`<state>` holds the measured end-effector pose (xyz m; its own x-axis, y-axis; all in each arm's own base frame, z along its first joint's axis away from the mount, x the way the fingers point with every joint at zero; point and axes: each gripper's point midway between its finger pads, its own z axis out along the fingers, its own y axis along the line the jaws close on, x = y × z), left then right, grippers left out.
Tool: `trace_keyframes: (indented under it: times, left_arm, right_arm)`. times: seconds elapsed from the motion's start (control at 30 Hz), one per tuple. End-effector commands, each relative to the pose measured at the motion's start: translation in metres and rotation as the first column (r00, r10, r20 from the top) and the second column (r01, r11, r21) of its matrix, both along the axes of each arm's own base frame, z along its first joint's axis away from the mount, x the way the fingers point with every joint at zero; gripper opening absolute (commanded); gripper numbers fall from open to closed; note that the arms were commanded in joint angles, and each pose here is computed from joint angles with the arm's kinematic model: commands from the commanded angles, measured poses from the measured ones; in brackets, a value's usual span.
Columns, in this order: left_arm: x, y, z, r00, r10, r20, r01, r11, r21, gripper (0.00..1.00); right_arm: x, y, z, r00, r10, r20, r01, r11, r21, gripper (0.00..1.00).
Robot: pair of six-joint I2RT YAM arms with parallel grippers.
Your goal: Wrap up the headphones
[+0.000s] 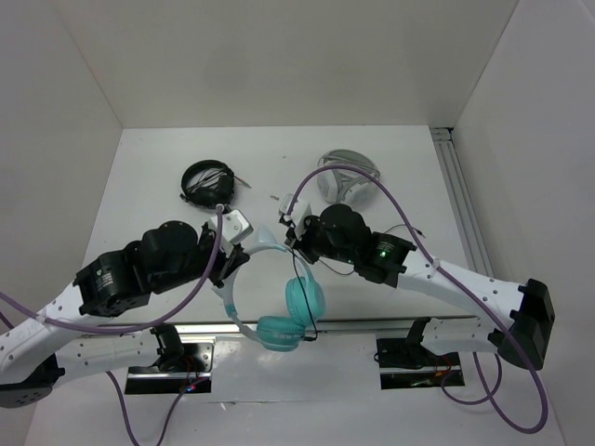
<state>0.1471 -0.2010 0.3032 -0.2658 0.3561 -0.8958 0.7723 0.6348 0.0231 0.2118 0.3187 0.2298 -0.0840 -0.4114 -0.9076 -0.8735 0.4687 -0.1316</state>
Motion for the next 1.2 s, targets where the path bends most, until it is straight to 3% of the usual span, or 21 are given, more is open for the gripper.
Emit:
trace_keyframes:
  times: [0.0, 0.27, 0.53, 0.67, 1.0, 1.17]
  left_arm:
    - [0.007, -0.006, 0.072, 0.994, 0.068, 0.091, -0.042, 0.964, -0.263, 0.00]
    - [0.010, 0.006, 0.095, 0.983, 0.146, 0.112, -0.092, 0.917, -0.388, 0.00]
    - [0.011, 0.004, 0.104, 0.982, 0.162, 0.099, -0.104, 0.895, -0.434, 0.00]
    - [0.010, 0.004, 0.109, 0.982, 0.168, 0.090, -0.105, 0.871, -0.479, 0.00]
    - [0.016, 0.024, 0.119, 0.960, 0.276, 0.051, -0.194, 0.786, -0.588, 0.00]
    - [0.026, 0.045, 0.130, 0.918, 0.397, -0.011, -0.310, 0.700, -0.643, 0.00]
  right_arm:
    - [0.007, 0.003, -0.001, 1.000, -0.017, 0.004, 0.017, 1.000, 0.014, 0.00]
    - [0.006, 0.012, -0.007, 1.000, 0.018, -0.021, -0.018, 0.999, 0.027, 0.04]
    - [-0.005, 0.032, 0.004, 0.992, 0.128, -0.018, -0.125, 0.983, 0.133, 0.36]
    - [0.003, 0.039, 0.013, 0.990, 0.144, 0.001, -0.140, 0.963, 0.232, 0.44]
    - [0.016, 0.047, -0.016, 0.981, 0.187, -0.042, -0.162, 0.927, 0.338, 0.48]
    - [0.012, 0.051, -0.034, 0.971, 0.222, -0.087, -0.177, 0.914, 0.365, 0.48]
